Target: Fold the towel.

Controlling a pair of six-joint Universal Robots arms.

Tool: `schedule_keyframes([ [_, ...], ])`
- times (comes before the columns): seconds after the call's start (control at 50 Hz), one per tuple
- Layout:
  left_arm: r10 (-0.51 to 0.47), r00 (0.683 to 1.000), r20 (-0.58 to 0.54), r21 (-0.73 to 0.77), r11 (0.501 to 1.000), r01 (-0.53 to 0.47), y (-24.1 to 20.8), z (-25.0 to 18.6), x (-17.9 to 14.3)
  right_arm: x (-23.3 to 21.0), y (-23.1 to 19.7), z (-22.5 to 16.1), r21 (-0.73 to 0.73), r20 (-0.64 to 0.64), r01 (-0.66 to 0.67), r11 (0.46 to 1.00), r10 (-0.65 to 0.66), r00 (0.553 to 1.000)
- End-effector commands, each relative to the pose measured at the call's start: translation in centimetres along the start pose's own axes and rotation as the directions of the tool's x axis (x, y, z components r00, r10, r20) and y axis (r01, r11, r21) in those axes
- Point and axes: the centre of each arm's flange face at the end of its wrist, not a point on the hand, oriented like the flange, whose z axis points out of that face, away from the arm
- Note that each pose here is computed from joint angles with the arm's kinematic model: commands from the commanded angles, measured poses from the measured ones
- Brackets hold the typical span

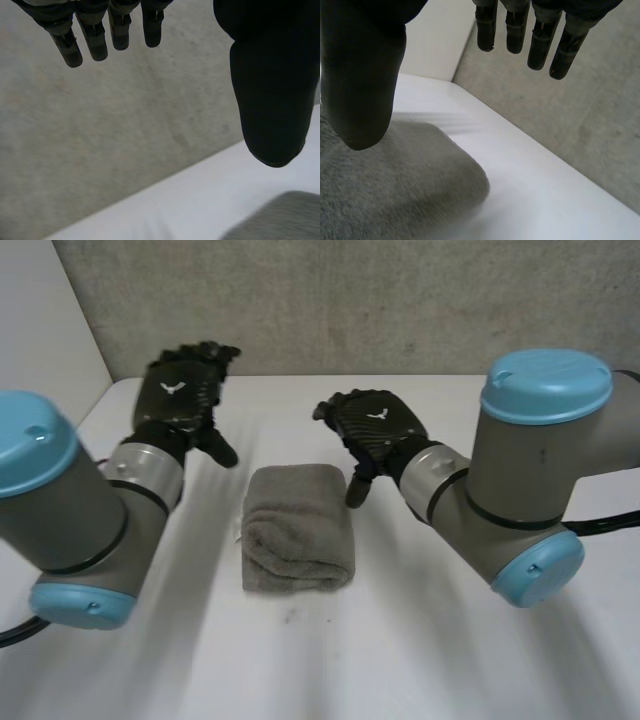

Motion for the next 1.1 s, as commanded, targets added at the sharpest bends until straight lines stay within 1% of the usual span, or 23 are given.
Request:
schedule_keyframes([
  [0.02,-0.076,0.996,-0.05,-0.157,0.985,0.067,2.9,0.6,2.3,1.2,1.0,0.3,-0.033,-0.029,-0.047,0.998,0.046,0.999],
  [0.06,-0.076,0.995,-0.058,-0.243,0.968,0.06,5.0,0.7,3.1,1.3,1.3,0.6,-0.037,-0.03,-0.056,0.998,0.055,0.998],
  [0.08,-0.076,0.995,-0.058,-0.244,0.968,0.06,5.0,0.7,3.1,1.3,2.1,1.0,-0.059,-0.028,-0.075,0.995,0.073,0.997],
  [0.12,-0.055,0.998,-0.026,-0.332,0.942,0.044,7.5,0.6,3.0,1.2,2.7,1.3,-0.077,-0.028,-0.096,0.992,0.094,0.995],
  [0.28,-0.002,0.999,0.032,-0.441,0.897,0.016,11.1,-0.3,2.4,0.3,6.1,2.8,-0.205,-0.015,-0.168,0.964,0.168,0.986],
  [0.4,0.01,0.999,0.03,-0.487,0.873,0.006,11.9,-1.8,2.1,-0.3,8.1,3.7,-0.251,-0.015,-0.202,0.947,0.205,0.979],
  [0.6,0.027,1.0,0.014,-0.459,0.888,-0.017,10.6,-2.1,2.1,-1.1,8.6,3.7,-0.282,-0.028,-0.164,0.945,0.163,0.986],
  [0.7,0.021,1.0,0.014,-0.403,0.915,-0.014,8.1,-1.9,2.2,-0.7,6.4,3.2,-0.232,-0.032,-0.153,0.961,0.15,0.988],
  [0.74,0.016,1.0,0.017,-0.373,0.928,-0.009,6.9,-1.8,2.1,0.1,3.4,2.5,-0.159,-0.051,-0.145,0.977,0.138,0.989],
  [0.76,0.016,1.0,0.017,-0.373,0.928,-0.009,6.9,-1.8,2.1,0.1,3.4,2.5,-0.159,-0.051,-0.145,0.977,0.138,0.989],
  [0.78,0.009,1.0,0.02,-0.337,0.942,-0.002,5.5,-1.6,2.0,0.6,1.8,2.1,-0.12,-0.072,-0.14,0.983,0.132,0.989],
  [0.8,0.002,1.0,0.025,-0.294,0.956,0.006,3.9,-1.5,1.9,0.6,1.8,2.1,-0.12,-0.072,-0.14,0.983,0.132,0.989],
  [0.82,0.002,1.0,0.025,-0.293,0.956,0.006,3.9,-1.5,1.9,1.4,0.1,1.6,-0.08,-0.107,-0.134,0.988,0.125,0.986],
  [0.84,-0.005,0.999,0.032,-0.244,0.97,0.013,2.1,-1.2,1.6,2.1,-1.5,1.0,-0.039,-0.147,-0.128,0.991,0.121,0.982],
  [0.86,-0.017,0.999,0.038,-0.194,0.981,0.024,0.3,-1.0,1.4,2.1,-1.6,0.9,-0.039,-0.148,-0.128,0.991,0.121,0.982],
  [0.88,-0.017,0.999,0.038,-0.193,0.981,0.024,0.2,-1.0,1.4,3.0,-3.0,0.2,-0.004,-0.194,-0.121,0.993,0.118,0.974],
  [0.9,-0.025,0.999,0.043,-0.151,0.988,0.031,-1.5,-1.0,1.1,3.8,-4.6,-0.6,0.03,-0.238,-0.113,0.993,0.117,0.964],
  [0.92,-0.025,0.999,0.043,-0.15,0.988,0.031,-1.5,-1.0,1.1,3.8,-4.6,-0.7,0.031,-0.239,-0.113,0.993,0.117,0.964],
  [0.94,-0.031,0.998,0.048,-0.113,0.993,0.036,-3.3,-1.1,0.9,4.5,-6.0,-1.6,0.058,-0.28,-0.108,0.992,0.12,0.953],
  [0.96,-0.036,0.998,0.055,-0.08,0.996,0.041,-5.0,-1.3,0.5,4.5,-6.0,-1.6,0.058,-0.28,-0.108,0.992,0.12,0.952],
  [0.98,-0.036,0.998,0.055,-0.079,0.996,0.041,-5.0,-1.3,0.5,5.1,-7.2,-2.5,0.085,-0.315,-0.099,0.991,0.121,0.941],
  [1.02,-0.046,0.997,0.068,-0.031,0.998,0.048,-8.2,-1.6,-0.1,5.6,-8.2,-3.4,0.101,-0.345,-0.086,0.991,0.116,0.931],
  [1.1,-0.047,0.996,0.07,-0.029,0.998,0.049,-10.3,-2.3,-0.4,6.7,-9.8,-6.1,0.107,-0.403,-0.024,0.994,0.065,0.913],
])
